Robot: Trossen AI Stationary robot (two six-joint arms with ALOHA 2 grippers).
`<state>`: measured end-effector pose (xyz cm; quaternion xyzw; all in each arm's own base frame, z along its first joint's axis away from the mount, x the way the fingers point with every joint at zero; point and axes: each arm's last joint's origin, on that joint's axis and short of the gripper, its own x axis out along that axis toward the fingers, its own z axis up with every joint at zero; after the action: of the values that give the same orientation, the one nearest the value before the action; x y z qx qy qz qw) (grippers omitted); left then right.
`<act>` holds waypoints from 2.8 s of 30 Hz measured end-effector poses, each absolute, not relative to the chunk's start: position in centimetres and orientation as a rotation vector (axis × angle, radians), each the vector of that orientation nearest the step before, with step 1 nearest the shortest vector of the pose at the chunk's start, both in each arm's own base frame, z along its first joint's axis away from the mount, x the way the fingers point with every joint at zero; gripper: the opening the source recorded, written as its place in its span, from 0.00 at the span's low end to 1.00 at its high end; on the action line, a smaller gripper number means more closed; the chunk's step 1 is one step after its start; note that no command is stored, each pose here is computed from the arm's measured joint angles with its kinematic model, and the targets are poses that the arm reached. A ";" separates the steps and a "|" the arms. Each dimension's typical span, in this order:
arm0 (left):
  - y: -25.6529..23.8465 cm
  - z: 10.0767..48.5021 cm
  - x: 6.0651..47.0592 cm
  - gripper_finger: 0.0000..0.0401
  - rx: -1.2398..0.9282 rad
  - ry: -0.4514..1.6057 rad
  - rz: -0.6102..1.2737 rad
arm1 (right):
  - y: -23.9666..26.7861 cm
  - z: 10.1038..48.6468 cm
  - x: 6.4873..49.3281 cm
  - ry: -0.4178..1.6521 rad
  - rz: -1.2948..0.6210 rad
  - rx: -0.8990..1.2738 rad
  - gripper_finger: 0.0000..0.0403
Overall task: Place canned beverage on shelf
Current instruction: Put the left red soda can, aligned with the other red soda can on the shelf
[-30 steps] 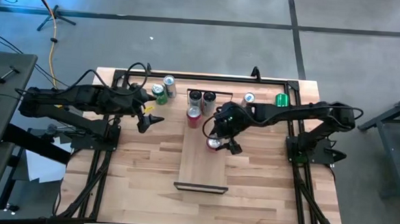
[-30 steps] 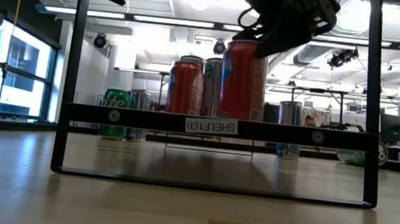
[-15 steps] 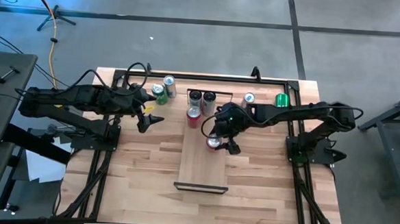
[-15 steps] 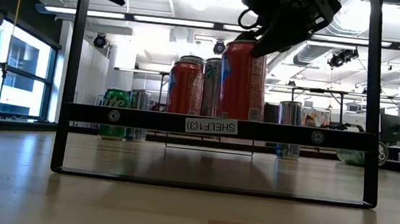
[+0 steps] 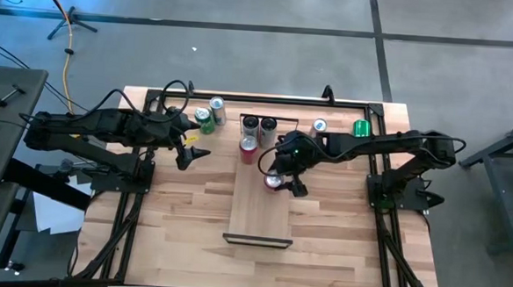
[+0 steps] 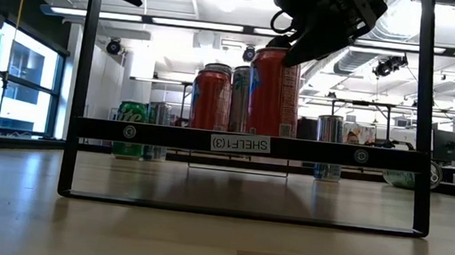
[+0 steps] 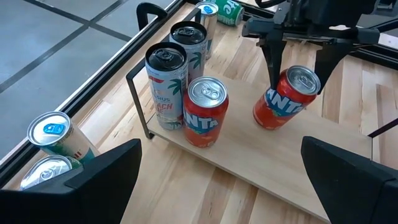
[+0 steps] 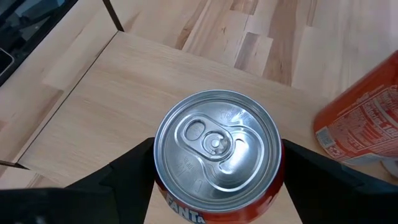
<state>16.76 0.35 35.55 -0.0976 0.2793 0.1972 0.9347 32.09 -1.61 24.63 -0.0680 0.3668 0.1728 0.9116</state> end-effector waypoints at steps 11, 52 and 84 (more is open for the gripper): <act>0.4 35.6 16.8 0.99 -0.200 0.571 0.403 | -1.6 24.6 32.1 0.750 0.362 -0.157 0.72; 0.4 35.6 16.8 0.99 -0.201 0.570 0.405 | -3.7 29.0 32.0 0.838 0.275 -0.096 0.98; 0.4 35.5 16.8 0.99 -0.062 0.597 0.362 | -4.3 36.0 33.2 0.633 -0.101 0.756 0.98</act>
<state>16.76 0.36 35.55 -0.0303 0.2925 0.1773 0.9392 33.20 -4.28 35.99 0.3628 0.3035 -0.0486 0.8797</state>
